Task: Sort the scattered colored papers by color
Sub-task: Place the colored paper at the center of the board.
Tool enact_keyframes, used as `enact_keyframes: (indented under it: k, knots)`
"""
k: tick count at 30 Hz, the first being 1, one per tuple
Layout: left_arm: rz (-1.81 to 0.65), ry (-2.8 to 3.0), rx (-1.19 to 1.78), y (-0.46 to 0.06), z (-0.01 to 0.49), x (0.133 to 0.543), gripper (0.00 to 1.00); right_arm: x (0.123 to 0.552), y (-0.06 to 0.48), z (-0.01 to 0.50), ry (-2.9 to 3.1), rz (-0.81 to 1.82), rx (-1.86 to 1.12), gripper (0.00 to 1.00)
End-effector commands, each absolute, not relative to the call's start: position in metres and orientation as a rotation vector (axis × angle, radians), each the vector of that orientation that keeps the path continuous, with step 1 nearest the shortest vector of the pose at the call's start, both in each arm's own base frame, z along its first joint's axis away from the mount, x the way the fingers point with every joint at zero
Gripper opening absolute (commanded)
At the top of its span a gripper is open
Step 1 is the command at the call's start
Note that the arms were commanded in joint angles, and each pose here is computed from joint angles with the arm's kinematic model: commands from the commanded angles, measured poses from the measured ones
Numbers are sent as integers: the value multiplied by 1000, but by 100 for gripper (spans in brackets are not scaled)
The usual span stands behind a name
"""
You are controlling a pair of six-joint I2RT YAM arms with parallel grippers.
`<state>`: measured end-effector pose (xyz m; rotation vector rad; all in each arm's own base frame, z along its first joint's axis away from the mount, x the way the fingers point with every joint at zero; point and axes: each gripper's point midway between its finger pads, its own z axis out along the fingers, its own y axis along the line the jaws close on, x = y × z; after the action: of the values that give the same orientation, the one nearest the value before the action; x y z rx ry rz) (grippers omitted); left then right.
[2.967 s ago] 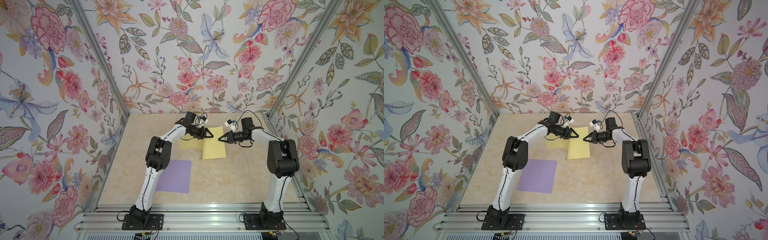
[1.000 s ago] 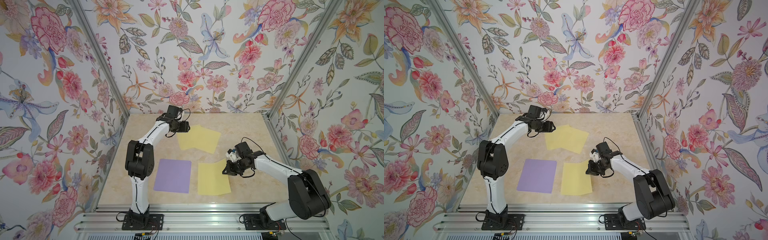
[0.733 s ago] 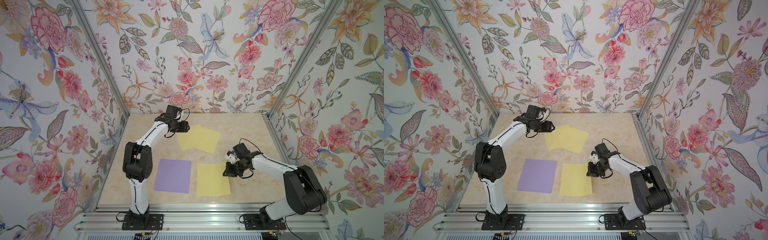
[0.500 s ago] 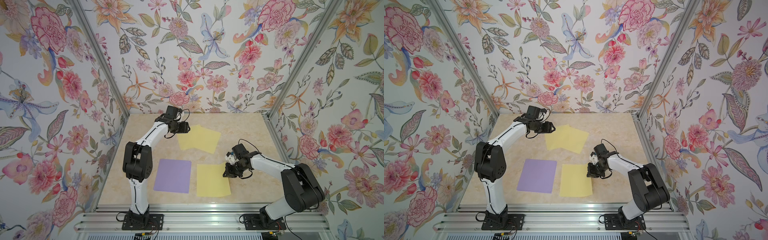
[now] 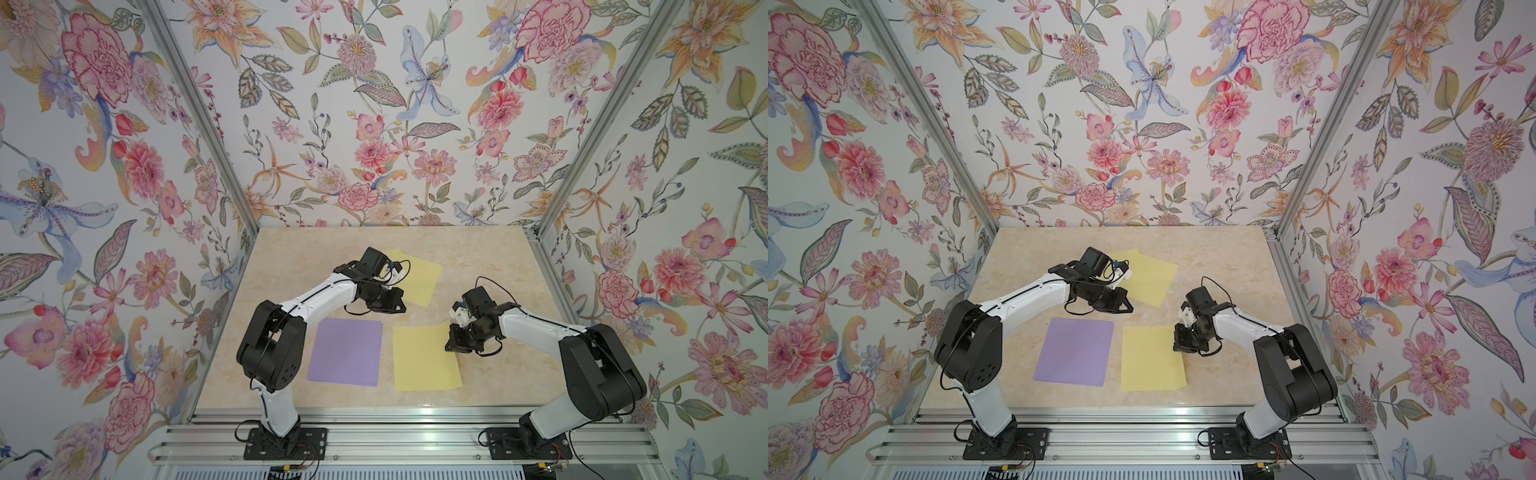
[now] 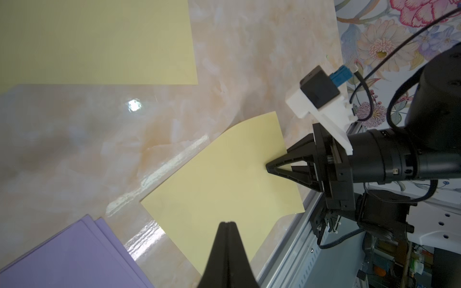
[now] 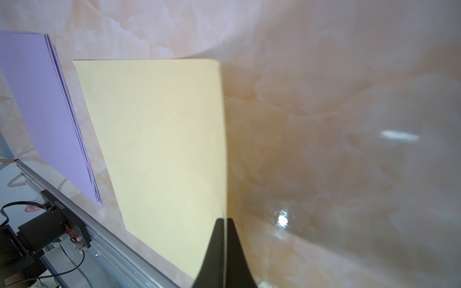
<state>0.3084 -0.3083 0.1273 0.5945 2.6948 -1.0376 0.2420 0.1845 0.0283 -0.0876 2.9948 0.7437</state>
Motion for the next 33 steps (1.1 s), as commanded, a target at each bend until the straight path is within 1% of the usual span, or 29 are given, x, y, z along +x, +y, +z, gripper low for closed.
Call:
enact_keyframes:
  k: [1, 6, 12, 18, 25, 33]
  knots:
    - [-1062, 2688, 603, -305, 137, 289, 0, 242, 183, 22, 3007, 712, -65, 0]
    - [-1022, 2758, 629, -303, 115, 267, 0, 241, 181, 19, 3015, 686, -59, 0]
    - [-870, 2854, 687, -301, 75, 249, 0, 241, 180, 18, 3015, 658, -48, 0]
    - [-765, 2884, 712, -303, 56, 252, 0, 241, 184, 16, 3019, 671, -60, 0]
    - [-613, 2938, 712, -293, 27, 255, 0, 241, 185, 15, 3020, 679, -70, 0]
    - [-593, 2954, 708, -292, 20, 256, 0, 241, 186, 14, 3017, 688, -75, 0]
